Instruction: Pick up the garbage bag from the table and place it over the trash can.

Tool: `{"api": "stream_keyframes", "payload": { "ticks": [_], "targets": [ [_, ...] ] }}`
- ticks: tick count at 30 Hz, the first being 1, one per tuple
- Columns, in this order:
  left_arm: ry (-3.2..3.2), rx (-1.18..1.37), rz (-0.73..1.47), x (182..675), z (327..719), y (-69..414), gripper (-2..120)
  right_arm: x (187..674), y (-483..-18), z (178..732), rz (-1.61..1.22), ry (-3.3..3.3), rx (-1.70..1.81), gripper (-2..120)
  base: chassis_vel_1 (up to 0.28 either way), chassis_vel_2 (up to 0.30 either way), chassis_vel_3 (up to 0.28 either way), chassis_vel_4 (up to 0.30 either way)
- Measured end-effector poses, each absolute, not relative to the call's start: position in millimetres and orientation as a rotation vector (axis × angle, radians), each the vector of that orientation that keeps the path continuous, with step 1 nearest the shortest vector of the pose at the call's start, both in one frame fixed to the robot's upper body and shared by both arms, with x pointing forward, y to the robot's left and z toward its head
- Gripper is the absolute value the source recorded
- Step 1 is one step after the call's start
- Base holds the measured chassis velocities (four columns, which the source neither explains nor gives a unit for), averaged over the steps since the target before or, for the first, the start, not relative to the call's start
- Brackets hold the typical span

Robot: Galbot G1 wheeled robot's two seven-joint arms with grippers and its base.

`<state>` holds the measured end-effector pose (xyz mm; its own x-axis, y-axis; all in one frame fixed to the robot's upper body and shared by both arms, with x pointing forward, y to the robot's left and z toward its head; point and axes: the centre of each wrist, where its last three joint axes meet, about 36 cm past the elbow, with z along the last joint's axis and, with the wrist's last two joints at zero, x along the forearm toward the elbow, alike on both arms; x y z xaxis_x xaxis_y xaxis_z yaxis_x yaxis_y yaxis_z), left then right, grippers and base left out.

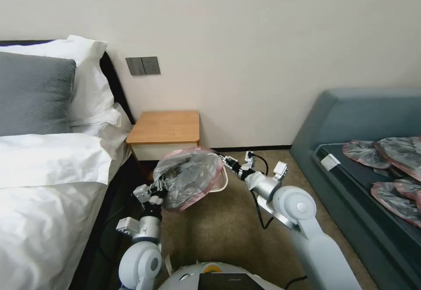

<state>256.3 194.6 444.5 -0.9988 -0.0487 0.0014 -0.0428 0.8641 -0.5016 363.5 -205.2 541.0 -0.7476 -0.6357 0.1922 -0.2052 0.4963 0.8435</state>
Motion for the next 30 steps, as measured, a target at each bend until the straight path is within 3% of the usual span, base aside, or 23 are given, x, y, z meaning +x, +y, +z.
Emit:
{"api": "stream_keyframes", "payload": {
  "ticks": [9,15,30],
  "targets": [
    [3.006,-0.067,-0.914,260.3,453.1,197.5,9,354.0,-210.7,544.3,-1.193,-2.272,0.664,71,0.0,0.0,0.0,0.0],
    [3.006,-0.049,-0.904,262.2,456.7,200.5,9,363.8,-215.2,535.2,-1.205,-2.272,0.614,96,0.0,0.0,0.0,0.0],
    [3.008,0.031,-0.847,256.9,457.9,201.7,8,391.4,-216.8,519.9,-1.21,-2.279,0.573,100,0.0,0.0,0.0,0.0]
  ]
}}
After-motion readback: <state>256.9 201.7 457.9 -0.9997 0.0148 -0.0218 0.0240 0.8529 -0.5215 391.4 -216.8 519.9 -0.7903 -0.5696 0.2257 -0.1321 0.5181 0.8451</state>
